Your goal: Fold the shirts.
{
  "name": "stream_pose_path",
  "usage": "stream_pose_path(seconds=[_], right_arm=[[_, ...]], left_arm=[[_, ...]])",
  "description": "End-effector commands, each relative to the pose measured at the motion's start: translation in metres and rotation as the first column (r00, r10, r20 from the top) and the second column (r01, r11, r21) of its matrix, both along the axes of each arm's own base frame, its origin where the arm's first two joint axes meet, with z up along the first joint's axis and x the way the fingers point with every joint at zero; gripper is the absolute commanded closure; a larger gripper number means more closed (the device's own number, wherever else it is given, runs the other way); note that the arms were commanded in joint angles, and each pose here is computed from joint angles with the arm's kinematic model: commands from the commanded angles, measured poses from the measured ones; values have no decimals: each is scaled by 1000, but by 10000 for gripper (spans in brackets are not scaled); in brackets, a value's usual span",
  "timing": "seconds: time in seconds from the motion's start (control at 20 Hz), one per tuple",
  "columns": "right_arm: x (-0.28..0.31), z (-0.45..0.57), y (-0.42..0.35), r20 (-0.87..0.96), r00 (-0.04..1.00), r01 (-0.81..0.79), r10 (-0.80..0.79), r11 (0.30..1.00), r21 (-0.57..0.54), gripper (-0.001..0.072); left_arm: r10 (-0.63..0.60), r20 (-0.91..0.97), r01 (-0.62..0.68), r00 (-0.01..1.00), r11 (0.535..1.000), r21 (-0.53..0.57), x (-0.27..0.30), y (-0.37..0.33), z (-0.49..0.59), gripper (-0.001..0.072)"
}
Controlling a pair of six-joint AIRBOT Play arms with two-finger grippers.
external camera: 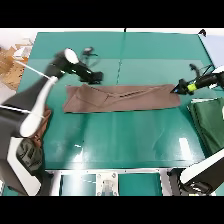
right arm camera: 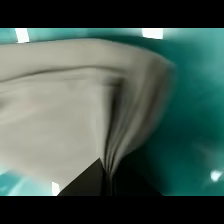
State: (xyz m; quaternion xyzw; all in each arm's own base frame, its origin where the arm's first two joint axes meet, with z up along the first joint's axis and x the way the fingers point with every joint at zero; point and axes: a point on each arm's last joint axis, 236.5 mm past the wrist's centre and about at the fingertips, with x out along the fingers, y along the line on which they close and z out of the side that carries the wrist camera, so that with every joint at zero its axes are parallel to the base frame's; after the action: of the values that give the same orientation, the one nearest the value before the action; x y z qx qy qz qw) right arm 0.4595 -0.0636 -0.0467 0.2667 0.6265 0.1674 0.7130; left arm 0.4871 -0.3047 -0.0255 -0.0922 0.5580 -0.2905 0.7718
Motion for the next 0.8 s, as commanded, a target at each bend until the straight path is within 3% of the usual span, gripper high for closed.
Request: stream_pose_path(seconds=[0.0, 0.25, 0.6, 0.75], right_arm=[[-15, 65, 20, 66, 996, -58, 55, 997, 44, 697], [-28, 154, 60, 227, 968, -135, 105, 983, 124, 697], [-36, 183, 70, 288, 950, -158, 117, 980, 123, 697], [-36, 187, 75, 296, 948, -166, 118, 976, 141, 697]], left_arm=[[-79, 54, 84, 995, 992, -98, -26, -99, -25, 684], [-96, 111, 112, 989, 982, -149, -48, -161, -43, 684], [-103, 49, 109, 994, 982, -153, -57, -161, -56, 683], [-196, -10, 192, 981, 971, -144, -61, -145, -28, 684]])
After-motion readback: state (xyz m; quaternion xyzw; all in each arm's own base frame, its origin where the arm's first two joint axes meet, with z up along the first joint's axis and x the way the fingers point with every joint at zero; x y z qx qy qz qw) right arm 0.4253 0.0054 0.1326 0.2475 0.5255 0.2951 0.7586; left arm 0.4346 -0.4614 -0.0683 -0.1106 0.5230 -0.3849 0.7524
